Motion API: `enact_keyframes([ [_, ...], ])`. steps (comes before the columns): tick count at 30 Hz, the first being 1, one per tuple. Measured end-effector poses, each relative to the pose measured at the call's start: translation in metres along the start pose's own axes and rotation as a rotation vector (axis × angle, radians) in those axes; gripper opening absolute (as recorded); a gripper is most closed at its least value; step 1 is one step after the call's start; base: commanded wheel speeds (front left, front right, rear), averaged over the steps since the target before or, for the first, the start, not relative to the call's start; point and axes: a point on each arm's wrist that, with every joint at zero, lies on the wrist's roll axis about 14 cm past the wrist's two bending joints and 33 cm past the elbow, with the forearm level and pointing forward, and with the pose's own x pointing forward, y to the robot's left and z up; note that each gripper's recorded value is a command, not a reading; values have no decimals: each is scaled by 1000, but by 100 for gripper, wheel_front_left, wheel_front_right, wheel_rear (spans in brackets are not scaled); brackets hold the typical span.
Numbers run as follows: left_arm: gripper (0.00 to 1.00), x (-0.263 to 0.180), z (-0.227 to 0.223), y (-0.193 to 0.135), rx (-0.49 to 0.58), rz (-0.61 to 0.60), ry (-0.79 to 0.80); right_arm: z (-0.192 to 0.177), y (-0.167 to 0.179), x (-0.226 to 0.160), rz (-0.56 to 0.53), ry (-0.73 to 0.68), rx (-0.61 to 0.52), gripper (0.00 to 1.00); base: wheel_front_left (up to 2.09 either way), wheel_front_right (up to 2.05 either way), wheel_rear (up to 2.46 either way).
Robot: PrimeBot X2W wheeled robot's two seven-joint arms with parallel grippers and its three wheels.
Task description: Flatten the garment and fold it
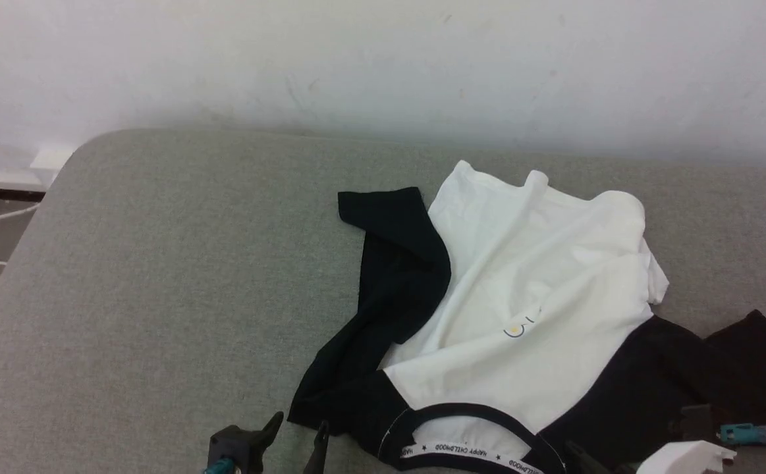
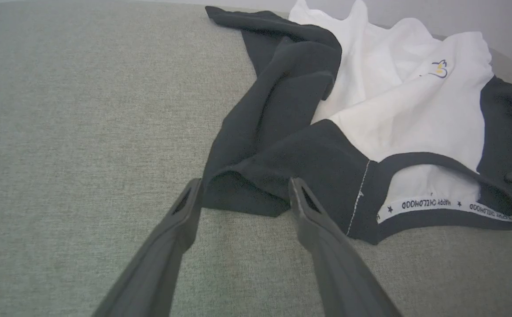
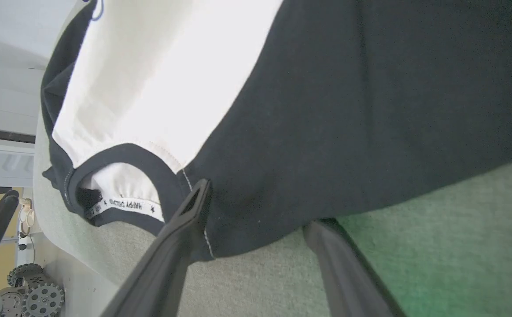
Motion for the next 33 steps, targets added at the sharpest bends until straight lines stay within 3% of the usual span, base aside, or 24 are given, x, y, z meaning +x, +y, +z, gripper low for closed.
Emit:
enact_keyframes([
  [3, 100, 1, -6, -1, -21, -2, 24, 4, 1, 6, 0, -7, -8, 100, 0, 0, 0],
  [4, 100, 2, -8, -1, -26, -1, 31, 5, 1, 8, -3, -9, -21, 86, 0, 0, 0],
  [5, 100, 2, -9, -2, -37, -5, 37, 6, 0, 9, -8, -14, -35, 43, 0, 0, 0],
  [6, 100, 3, -11, -3, -49, -7, 48, 8, -1, 9, -15, -18, -46, 8, 0, 0, 0],
  [7, 100, 3, -14, -5, -58, -15, 62, 9, -2, 9, -25, -24, -59, 0, 0, 0, 0],
  [15, 100, 5, -24, -26, -179, -78, 129, 16, -8, -2, -73, -67, -139, 0, 0, 0, 0],
  [28, 100, 12, -46, -55, -362, -161, 274, 17, -3, -17, -64, -84, -149, 0, 0, 0, 0],
  [33, 100, 20, -45, -59, -362, -177, 272, 16, -5, -17, -73, -74, -151, 0, 0, 0, 0],
])
